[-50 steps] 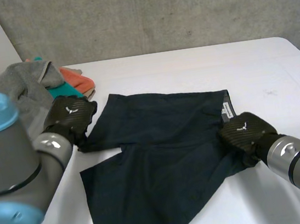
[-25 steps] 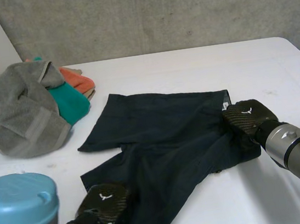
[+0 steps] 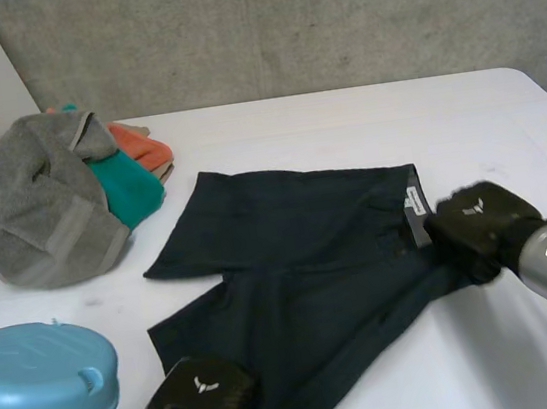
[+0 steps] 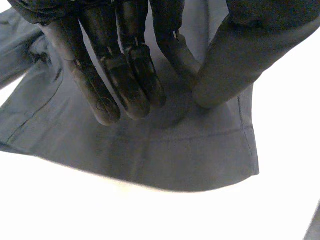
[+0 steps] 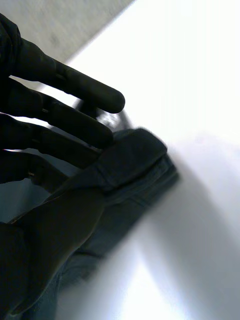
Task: Fold the laundry.
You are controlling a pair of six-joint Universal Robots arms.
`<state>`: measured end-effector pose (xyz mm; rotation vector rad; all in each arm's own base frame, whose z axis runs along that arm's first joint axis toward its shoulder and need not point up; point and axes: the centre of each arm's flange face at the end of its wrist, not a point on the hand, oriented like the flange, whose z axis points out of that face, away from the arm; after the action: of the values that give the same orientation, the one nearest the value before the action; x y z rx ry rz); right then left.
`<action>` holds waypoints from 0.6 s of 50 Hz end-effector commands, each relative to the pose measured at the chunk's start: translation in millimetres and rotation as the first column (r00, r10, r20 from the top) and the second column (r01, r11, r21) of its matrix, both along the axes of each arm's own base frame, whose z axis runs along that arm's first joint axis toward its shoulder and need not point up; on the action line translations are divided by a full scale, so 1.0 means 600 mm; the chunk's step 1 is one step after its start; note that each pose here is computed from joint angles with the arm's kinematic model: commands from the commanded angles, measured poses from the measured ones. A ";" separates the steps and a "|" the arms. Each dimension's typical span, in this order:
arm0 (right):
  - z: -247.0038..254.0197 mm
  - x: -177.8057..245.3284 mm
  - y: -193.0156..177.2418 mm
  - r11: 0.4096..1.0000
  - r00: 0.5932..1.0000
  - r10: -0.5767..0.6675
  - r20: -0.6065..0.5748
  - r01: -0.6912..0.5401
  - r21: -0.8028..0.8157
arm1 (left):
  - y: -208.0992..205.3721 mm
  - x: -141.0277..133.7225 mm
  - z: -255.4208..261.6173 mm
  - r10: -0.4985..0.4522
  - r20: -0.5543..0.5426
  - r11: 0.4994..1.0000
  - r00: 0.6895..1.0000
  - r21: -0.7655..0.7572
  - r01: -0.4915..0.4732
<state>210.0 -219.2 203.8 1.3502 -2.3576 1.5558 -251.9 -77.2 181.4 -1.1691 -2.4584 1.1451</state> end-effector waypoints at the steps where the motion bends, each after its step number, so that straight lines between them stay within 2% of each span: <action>1: -0.008 -0.034 0.051 0.978 0.958 0.152 -0.242 -0.110 0.179 | 0.017 0.015 0.027 -0.049 0.054 0.999 0.997 -0.005 0.049; 8: 0.003 -0.025 0.015 0.995 0.980 0.085 -0.180 -0.076 0.057 | -0.039 -0.029 0.046 -0.101 0.048 0.981 0.994 -0.161 0.108; 15: -0.014 0.001 -0.048 0.999 0.995 0.045 -0.087 -0.046 -0.009 | -0.169 -0.090 0.042 -0.075 0.029 0.928 0.997 -0.363 0.081; 19: -0.009 0.035 -0.088 0.993 0.999 0.048 -0.025 -0.050 -0.104 | -0.255 -0.125 0.038 -0.059 0.022 0.866 0.998 -0.496 0.062; 20: -0.011 0.046 -0.106 0.989 0.999 0.042 -0.006 -0.043 -0.141 | -0.289 -0.138 0.038 -0.053 0.020 0.831 0.998 -0.553 0.055; 23: -0.018 0.068 -0.144 0.976 0.999 0.029 0.024 -0.023 -0.217 | -0.340 -0.156 0.033 -0.046 0.024 0.772 0.999 -0.634 0.051; 24: -0.021 0.075 -0.153 0.971 0.999 0.029 0.030 -0.021 -0.238 | -0.377 -0.161 0.027 -0.023 0.030 0.730 0.999 -0.683 0.037; 30: -0.046 0.111 -0.225 0.910 0.997 0.022 0.076 0.012 -0.414 | -0.470 -0.169 -0.009 0.021 0.045 0.621 0.999 -0.783 0.022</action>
<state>254.4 -311.8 190.1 1.3180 -2.0854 1.8184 -346.2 -303.3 194.8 -1.3672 -2.0519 2.1315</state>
